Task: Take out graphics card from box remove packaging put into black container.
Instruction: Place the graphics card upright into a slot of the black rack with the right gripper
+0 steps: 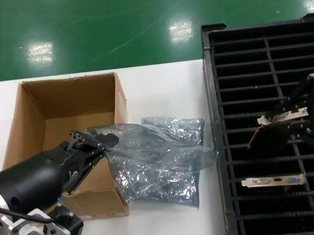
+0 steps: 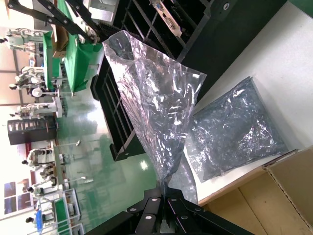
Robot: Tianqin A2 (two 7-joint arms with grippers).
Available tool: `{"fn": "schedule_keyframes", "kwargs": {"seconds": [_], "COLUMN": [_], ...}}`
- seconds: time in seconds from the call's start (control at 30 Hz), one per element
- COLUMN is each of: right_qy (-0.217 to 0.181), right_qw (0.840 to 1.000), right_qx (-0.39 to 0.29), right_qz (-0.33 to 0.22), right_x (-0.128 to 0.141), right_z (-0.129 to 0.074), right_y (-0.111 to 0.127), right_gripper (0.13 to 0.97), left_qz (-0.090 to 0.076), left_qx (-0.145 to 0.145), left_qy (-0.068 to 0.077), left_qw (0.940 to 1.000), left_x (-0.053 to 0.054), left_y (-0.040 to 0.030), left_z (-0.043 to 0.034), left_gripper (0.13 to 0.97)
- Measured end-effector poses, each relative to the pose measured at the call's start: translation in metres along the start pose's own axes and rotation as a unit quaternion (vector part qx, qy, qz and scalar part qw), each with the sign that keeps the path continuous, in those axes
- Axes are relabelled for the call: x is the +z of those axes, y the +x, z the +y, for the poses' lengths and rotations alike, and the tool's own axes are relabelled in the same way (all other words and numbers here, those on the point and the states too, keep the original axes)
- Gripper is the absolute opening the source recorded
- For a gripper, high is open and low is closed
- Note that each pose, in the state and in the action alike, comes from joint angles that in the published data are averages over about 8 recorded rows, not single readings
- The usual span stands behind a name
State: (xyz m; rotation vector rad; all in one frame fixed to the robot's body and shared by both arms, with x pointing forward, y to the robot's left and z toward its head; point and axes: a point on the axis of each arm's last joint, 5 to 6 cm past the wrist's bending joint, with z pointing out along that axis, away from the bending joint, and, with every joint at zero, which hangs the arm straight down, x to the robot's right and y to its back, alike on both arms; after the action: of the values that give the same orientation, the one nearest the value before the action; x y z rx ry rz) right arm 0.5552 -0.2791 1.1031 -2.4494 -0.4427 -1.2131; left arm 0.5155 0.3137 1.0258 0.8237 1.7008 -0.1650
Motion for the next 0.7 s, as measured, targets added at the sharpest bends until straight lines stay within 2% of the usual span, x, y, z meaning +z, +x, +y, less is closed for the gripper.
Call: {"fn": "schedule_keyframes", "kwargs": {"seconds": [0.4, 0.7], "right_qy": [-0.004, -0.006], "right_qw": [1.000, 1.000], "right_qx": [0.000, 0.012], "right_qz": [-0.007, -0.009], "right_x": [0.018, 0.016], "right_z": [0.000, 0.002], "right_y": [0.000, 0.002], "right_gripper": [0.180, 0.180], "left_qz": [0.000, 0.000], "left_qx": [0.000, 0.000], "left_qy": [0.000, 0.000], "left_qw": [1.0000, 1.0000], "left_x": [0.000, 0.000], "left_y": [0.0000, 0.0000], "left_z": [0.0000, 0.0000], "left_gripper": [0.139, 0.139]}}
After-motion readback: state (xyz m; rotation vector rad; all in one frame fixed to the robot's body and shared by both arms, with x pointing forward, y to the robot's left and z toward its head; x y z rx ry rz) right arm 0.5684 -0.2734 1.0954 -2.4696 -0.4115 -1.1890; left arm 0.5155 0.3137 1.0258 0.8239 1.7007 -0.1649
